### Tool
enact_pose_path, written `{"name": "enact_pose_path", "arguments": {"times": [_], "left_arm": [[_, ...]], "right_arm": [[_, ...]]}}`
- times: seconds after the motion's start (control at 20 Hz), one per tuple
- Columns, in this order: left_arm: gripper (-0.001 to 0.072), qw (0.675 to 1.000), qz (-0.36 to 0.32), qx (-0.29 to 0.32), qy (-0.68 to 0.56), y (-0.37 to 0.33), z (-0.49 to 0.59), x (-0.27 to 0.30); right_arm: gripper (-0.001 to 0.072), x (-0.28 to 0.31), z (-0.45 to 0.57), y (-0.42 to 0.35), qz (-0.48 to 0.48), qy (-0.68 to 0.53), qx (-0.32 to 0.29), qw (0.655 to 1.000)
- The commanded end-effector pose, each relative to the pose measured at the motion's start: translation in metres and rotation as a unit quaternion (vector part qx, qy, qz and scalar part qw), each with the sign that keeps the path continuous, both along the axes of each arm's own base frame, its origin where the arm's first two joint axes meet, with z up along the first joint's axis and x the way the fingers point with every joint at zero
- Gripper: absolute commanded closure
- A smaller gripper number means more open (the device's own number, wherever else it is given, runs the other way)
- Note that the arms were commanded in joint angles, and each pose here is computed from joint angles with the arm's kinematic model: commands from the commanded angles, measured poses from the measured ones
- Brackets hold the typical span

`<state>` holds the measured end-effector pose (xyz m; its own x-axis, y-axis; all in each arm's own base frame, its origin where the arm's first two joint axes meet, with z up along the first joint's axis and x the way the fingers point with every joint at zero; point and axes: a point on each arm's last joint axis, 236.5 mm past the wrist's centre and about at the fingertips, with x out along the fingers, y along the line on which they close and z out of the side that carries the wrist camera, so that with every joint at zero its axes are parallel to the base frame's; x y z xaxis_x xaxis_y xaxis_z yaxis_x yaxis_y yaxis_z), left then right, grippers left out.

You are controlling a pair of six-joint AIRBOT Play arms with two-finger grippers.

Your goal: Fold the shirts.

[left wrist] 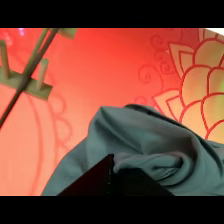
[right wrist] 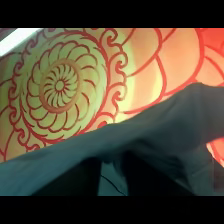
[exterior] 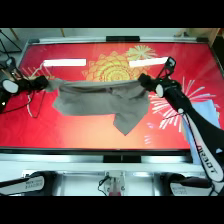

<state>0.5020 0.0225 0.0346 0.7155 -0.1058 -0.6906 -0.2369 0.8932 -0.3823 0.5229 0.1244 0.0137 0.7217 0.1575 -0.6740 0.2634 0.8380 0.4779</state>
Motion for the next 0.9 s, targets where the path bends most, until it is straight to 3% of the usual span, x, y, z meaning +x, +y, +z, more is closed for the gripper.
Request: {"name": "enact_pose_path", "arguments": {"times": [0.0, 0.05, 0.2, 0.3, 0.4, 0.55, 0.85], "left_arm": [[0.0210, 0.998, -0.018, -0.030, 0.052, -0.015, -0.036, -0.001], [0.0027, 0.997, -0.042, -0.017, 0.067, -0.010, -0.031, -0.007], [0.0037, 0.983, -0.067, 0.030, 0.169, 0.046, -0.020, -0.051], [0.0039, 0.966, -0.052, 0.005, 0.254, 0.074, -0.035, -0.099], [0.0039, 0.952, -0.044, -0.055, 0.297, 0.069, -0.061, -0.130], [0.0038, 0.945, -0.029, -0.137, 0.297, 0.029, -0.104, -0.141], [0.0039, 0.952, -0.027, -0.178, 0.248, -0.029, -0.137, -0.107]], "right_arm": [[0.0205, 0.003, -0.003, 0.005, -0.011, 0.002, 0.036, 0.999], [0.0205, 0.003, 0.012, -0.004, -0.007, -0.008, 0.026, 1.000], [0.0205, -0.025, 0.038, -0.066, 0.011, 0.032, -0.053, 0.998], [0.0205, -0.066, 0.019, -0.106, 0.030, 0.128, -0.085, 0.988], [0.0205, -0.103, -0.007, -0.109, 0.081, 0.209, -0.063, 0.972], [0.0204, -0.120, -0.029, -0.085, 0.131, 0.238, -0.007, 0.962], [0.0204, -0.118, -0.052, -0.062, 0.150, 0.255, 0.045, 0.954]]}}
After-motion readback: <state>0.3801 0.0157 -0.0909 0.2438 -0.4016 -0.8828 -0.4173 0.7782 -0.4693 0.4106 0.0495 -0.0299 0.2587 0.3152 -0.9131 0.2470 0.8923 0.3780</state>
